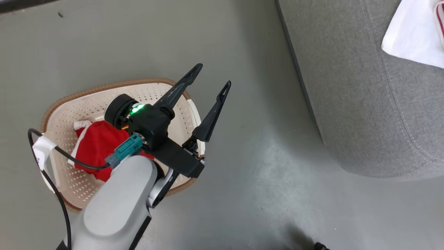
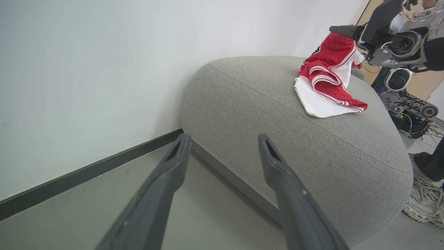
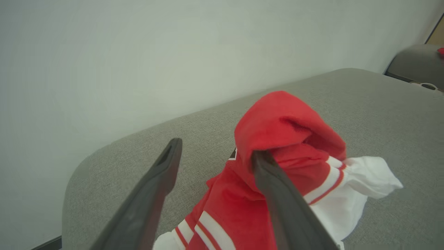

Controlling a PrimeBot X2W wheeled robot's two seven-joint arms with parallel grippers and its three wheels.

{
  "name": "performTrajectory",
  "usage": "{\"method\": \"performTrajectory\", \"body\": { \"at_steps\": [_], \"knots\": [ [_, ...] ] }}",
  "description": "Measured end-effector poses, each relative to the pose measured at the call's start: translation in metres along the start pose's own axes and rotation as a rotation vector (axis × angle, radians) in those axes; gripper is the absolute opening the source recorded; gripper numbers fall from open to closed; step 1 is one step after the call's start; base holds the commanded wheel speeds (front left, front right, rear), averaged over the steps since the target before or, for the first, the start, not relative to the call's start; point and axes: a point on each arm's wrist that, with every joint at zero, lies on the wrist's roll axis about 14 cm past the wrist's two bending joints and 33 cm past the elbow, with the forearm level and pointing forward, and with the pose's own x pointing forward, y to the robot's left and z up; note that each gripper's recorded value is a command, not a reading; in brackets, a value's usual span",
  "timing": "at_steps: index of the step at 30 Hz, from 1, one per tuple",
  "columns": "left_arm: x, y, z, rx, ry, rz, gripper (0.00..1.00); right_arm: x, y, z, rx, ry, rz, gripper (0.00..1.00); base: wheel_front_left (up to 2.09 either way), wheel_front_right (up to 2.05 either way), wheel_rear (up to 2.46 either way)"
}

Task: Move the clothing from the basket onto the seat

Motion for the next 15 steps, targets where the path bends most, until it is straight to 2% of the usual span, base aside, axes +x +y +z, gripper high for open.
{"method": "performTrajectory", "body": {
  "at_steps": [9,15],
  "knots": [
    [-0.013,-0.006,0.024,0.031,-0.026,0.023,1.0,-0.027,-0.018,-0.015,0.008,0.061,-0.023,1.0,0.0,0.0,0.0],
    [-0.012,-0.014,0.037,0.043,-0.046,0.019,1.0,-0.04,-0.008,-0.016,0.028,0.067,0.026,1.0,0.0,0.0,0.0]
  ]
}}
